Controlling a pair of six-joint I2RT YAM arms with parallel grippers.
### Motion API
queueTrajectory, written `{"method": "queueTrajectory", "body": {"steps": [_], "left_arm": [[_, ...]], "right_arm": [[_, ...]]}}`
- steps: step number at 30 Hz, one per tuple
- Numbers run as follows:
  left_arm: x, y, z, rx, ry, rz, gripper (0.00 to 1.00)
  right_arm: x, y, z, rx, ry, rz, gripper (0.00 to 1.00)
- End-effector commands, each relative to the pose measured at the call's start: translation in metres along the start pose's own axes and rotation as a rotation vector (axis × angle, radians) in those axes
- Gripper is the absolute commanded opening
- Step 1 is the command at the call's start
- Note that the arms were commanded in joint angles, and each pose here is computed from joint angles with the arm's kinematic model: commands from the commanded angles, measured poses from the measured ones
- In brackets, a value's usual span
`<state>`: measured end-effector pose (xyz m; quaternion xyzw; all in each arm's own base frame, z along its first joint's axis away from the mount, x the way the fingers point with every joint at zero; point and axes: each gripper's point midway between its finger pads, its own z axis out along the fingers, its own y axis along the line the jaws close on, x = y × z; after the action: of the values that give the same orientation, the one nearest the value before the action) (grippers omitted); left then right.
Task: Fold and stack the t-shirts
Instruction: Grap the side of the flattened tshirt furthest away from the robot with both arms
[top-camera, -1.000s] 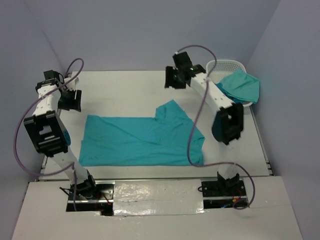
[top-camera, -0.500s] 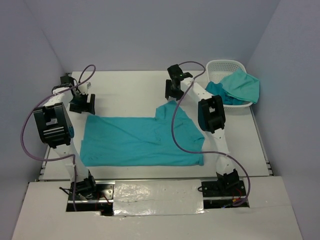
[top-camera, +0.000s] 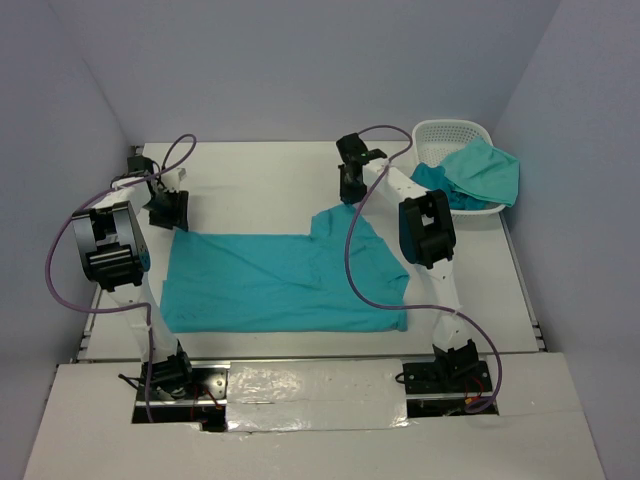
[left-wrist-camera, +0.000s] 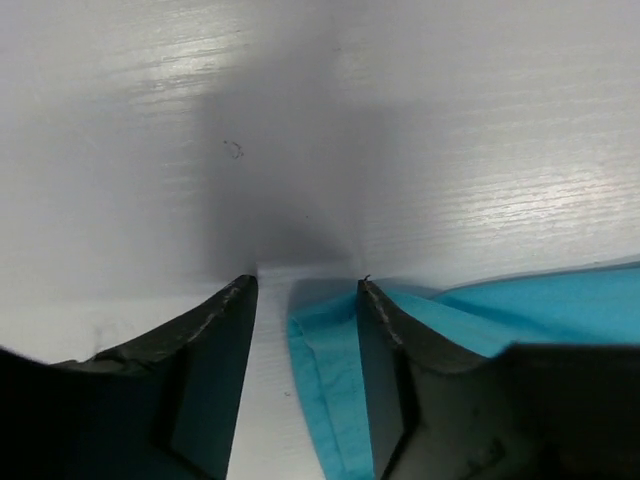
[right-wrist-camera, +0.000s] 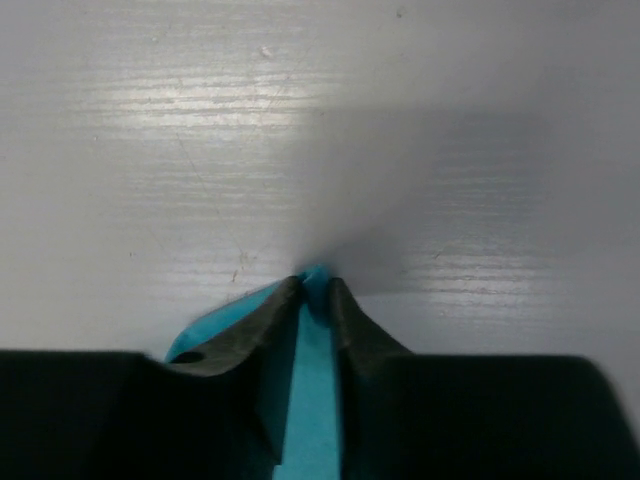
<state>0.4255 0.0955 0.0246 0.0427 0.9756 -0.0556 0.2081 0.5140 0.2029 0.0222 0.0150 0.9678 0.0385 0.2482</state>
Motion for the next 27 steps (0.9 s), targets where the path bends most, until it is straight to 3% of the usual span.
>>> {"method": "queueTrajectory", "body": {"steps": [1, 2, 3, 4, 7, 12, 20, 27], "left_arm": [[0.027, -0.011, 0.013, 0.046, 0.088, -0.036, 0.55], [0.029, -0.011, 0.016, 0.053, 0.095, -0.035, 0.28], [0.03, -0.011, 0.017, 0.053, 0.096, -0.038, 0.08], [0.03, -0.012, 0.017, 0.056, 0.098, -0.042, 0.0], [0.018, -0.018, 0.006, 0.085, 0.056, -0.012, 0.0], [0.005, -0.028, -0.022, 0.103, -0.009, 0.131, 0.0], [0.01, -0.039, -0.071, 0.098, -0.061, 0.34, 0.0], [0.036, -0.05, -0.093, 0.123, -0.027, 0.473, 0.0]], "right_arm": [[0.039, 0.015, 0.007, -0.036, 0.114, -0.018, 0.2], [0.041, 0.017, 0.008, -0.045, 0.12, -0.017, 0.06], [0.042, 0.018, 0.007, -0.052, 0.125, -0.012, 0.0], [0.044, 0.02, 0.007, -0.062, 0.133, -0.011, 0.0], [0.038, 0.02, -0.004, -0.081, 0.103, -0.003, 0.0], [-0.001, 0.029, -0.063, -0.194, -0.05, 0.026, 0.0], [0.021, 0.008, -0.14, -0.288, -0.175, 0.073, 0.0], [0.074, -0.019, -0.173, -0.278, -0.158, 0.079, 0.0]]}}
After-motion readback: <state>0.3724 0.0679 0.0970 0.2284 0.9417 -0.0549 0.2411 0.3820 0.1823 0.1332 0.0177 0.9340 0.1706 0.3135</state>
